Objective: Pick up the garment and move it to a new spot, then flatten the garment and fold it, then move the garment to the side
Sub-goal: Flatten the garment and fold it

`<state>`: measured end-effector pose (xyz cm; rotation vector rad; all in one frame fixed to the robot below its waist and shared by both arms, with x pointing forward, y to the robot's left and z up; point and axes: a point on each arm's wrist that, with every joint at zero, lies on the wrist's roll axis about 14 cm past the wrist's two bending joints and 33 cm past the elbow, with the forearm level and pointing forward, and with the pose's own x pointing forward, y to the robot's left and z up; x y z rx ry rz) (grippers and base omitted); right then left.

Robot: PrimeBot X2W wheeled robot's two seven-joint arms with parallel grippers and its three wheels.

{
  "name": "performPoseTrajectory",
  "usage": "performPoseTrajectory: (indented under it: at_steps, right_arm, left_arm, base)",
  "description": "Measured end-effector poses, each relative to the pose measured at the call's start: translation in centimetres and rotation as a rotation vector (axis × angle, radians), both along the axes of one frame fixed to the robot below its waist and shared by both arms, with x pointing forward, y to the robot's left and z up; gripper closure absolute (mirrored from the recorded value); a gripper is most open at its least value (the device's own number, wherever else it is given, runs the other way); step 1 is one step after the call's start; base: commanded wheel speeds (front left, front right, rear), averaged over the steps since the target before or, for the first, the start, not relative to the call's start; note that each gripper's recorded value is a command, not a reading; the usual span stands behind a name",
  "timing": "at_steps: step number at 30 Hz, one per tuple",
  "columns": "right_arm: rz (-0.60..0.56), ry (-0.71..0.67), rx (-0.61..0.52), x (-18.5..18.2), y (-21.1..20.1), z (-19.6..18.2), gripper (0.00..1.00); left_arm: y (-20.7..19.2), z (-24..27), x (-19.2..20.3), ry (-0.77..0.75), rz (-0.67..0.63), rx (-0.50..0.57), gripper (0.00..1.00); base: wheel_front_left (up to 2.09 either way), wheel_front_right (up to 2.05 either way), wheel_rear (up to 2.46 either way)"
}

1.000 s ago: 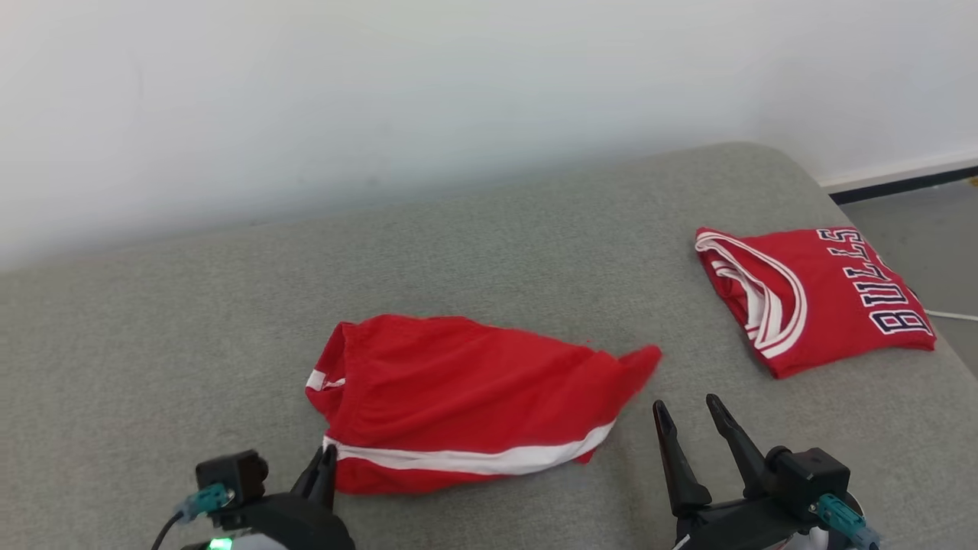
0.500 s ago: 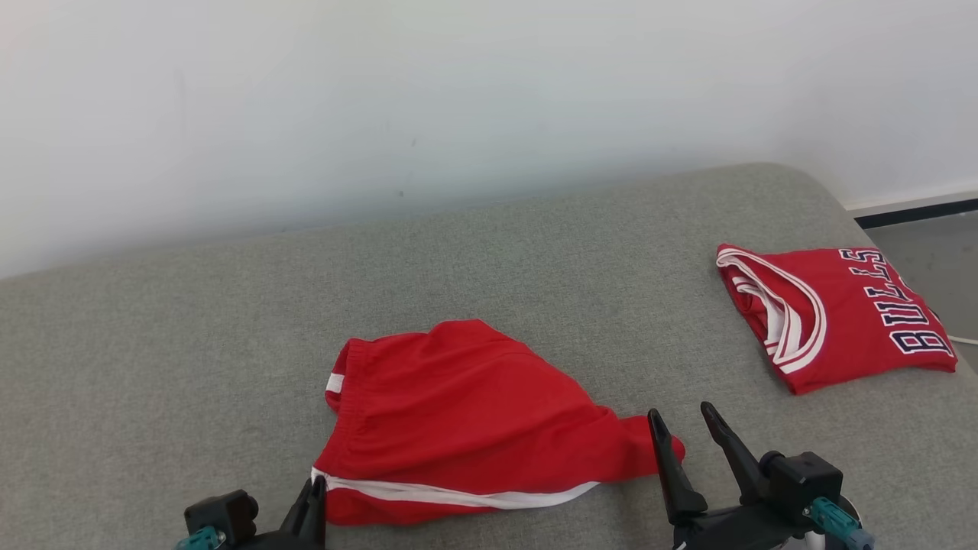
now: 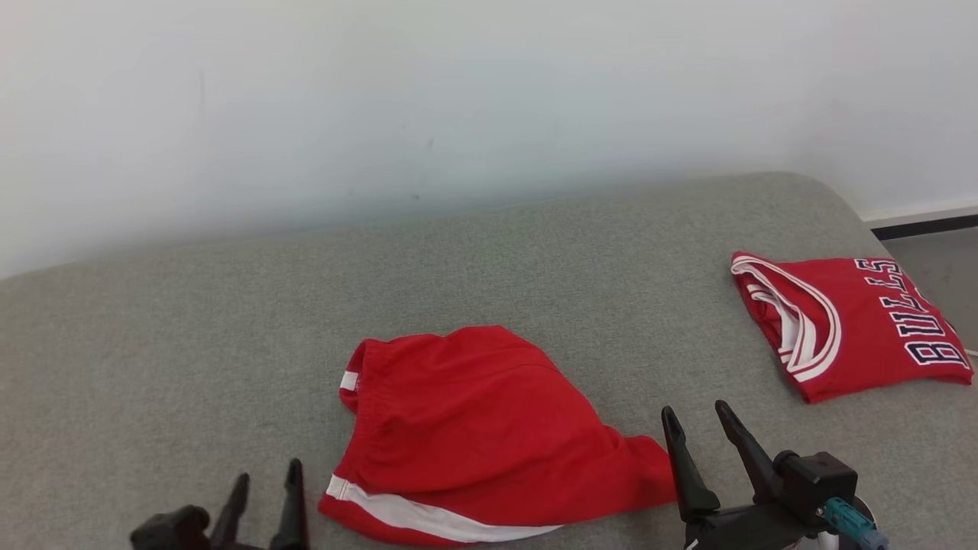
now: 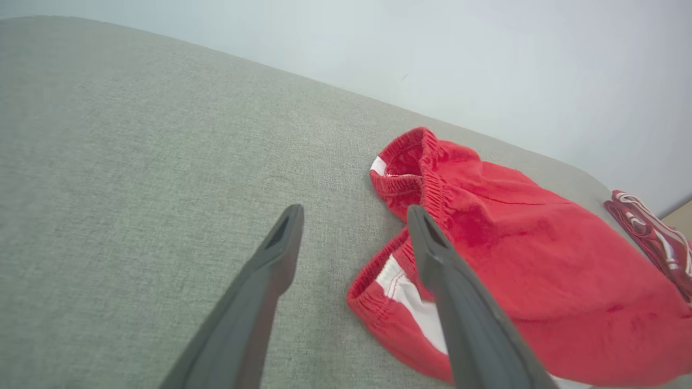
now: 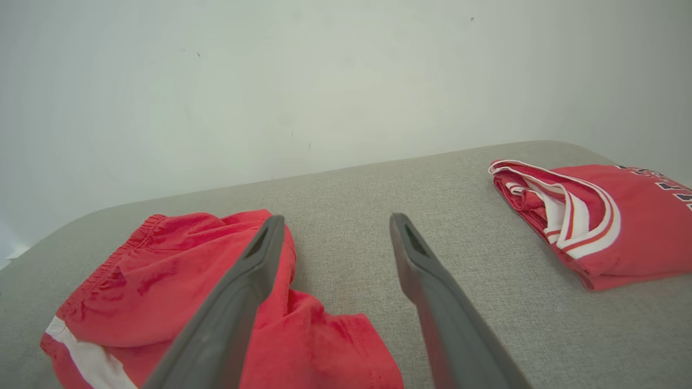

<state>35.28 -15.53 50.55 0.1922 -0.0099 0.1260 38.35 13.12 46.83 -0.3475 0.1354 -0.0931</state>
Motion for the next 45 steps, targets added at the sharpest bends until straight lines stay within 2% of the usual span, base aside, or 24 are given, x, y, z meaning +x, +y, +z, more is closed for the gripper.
performPoseTrajectory:
  at_steps: [6,11,18,25,30,38,45]
  right_arm:
    - [0.015,-0.005,-0.008,0.4,0.4,0.2,0.00]
    - [0.036,-0.005,-0.009,0.6,1.1,0.3,0.00]
    - [0.054,0.008,-0.020,0.6,1.6,0.1,0.00]
    - [0.035,0.229,-0.055,0.0,0.2,-4.1,0.00]
    - [0.006,0.415,-0.021,-0.1,-1.7,-6.6,0.00]
    - [0.058,0.609,0.013,-0.2,-1.3,-8.6,0.00]
    - [0.103,0.723,0.031,-0.5,-0.5,-9.8,0.00]
  left_arm:
    - [3.3,4.3,-0.3,-0.161,0.104,0.033,0.00]
    - [4.4,6.8,-1.6,-0.258,0.141,0.063,0.00]
    - [5.8,7.2,-3.0,-0.294,0.167,0.120,0.00]
    - [5.9,5.2,-4.4,-0.241,0.158,0.183,0.00]
    - [6.2,4.0,-4.8,-0.207,0.155,0.209,0.00]
    - [6.7,3.1,-5.0,-0.180,0.160,0.229,0.00]
    - [7.0,2.8,-5.2,-0.170,0.165,0.230,0.00]
  base:
    - [0.00,0.00,0.00]
    - [0.00,0.00,0.00]
    - [0.00,0.00,0.00]
    - [0.00,0.00,0.00]
    - [0.00,0.00,0.00]
    - [0.00,0.00,0.00]
    - [0.00,0.00,0.00]
